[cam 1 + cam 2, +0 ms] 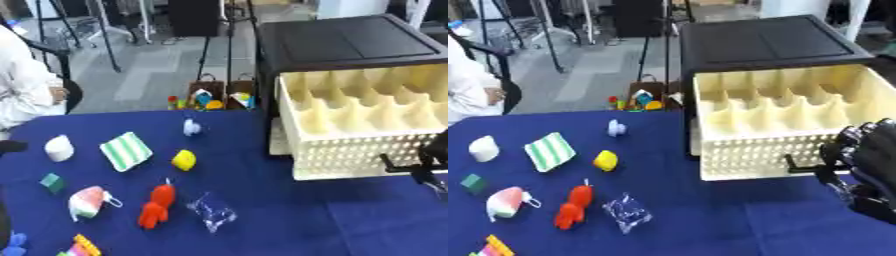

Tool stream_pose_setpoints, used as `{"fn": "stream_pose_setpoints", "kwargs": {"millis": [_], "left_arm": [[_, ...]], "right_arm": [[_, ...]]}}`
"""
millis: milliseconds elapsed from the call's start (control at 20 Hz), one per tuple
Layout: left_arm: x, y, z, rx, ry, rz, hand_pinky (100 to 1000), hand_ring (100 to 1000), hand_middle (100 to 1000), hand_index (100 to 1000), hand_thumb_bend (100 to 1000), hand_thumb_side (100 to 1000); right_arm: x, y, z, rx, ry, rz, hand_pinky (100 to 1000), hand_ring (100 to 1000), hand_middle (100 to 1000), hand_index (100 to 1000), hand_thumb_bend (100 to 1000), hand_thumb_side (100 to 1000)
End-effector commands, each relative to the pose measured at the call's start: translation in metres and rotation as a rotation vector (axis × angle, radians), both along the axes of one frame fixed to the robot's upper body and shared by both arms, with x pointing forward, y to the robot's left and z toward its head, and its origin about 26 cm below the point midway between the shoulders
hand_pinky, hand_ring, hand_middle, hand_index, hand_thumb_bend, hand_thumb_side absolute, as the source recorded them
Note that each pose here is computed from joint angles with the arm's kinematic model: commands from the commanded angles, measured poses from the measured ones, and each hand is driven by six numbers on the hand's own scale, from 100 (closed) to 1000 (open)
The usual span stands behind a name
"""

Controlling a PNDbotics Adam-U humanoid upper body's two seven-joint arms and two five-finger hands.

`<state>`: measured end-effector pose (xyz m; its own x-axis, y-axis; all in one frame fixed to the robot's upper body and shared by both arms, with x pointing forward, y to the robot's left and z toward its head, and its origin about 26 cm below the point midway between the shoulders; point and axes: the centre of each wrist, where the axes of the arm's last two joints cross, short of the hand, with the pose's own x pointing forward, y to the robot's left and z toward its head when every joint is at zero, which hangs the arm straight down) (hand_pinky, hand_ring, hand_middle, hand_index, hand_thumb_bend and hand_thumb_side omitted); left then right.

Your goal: Pick up objects from table and place into drawer.

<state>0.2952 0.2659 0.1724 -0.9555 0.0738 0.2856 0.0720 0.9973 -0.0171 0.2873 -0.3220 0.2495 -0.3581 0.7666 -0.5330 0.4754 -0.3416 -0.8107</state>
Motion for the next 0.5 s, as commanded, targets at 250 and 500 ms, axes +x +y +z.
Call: {"fn": "stream_pose_setpoints", "kwargs": {"millis": [250,500], "left_arm": [[-0.0019,0.0044,0.0070,0.018,-0.023,0.009,611,797,741,895,104,913],[-0.0021,0.0043,0.0064,0.019,-0.022,0.010,610,798,741,894,102,914]], "right_arm": [[-0.0035,-0.0015,0.0085,-0.030,-0.018,0.003,100,100,100,352,114,145],[-0.0039,-0.0031,0.0074,-0.019,-0.027,-0.033,100,100,100,354,102,153]]}}
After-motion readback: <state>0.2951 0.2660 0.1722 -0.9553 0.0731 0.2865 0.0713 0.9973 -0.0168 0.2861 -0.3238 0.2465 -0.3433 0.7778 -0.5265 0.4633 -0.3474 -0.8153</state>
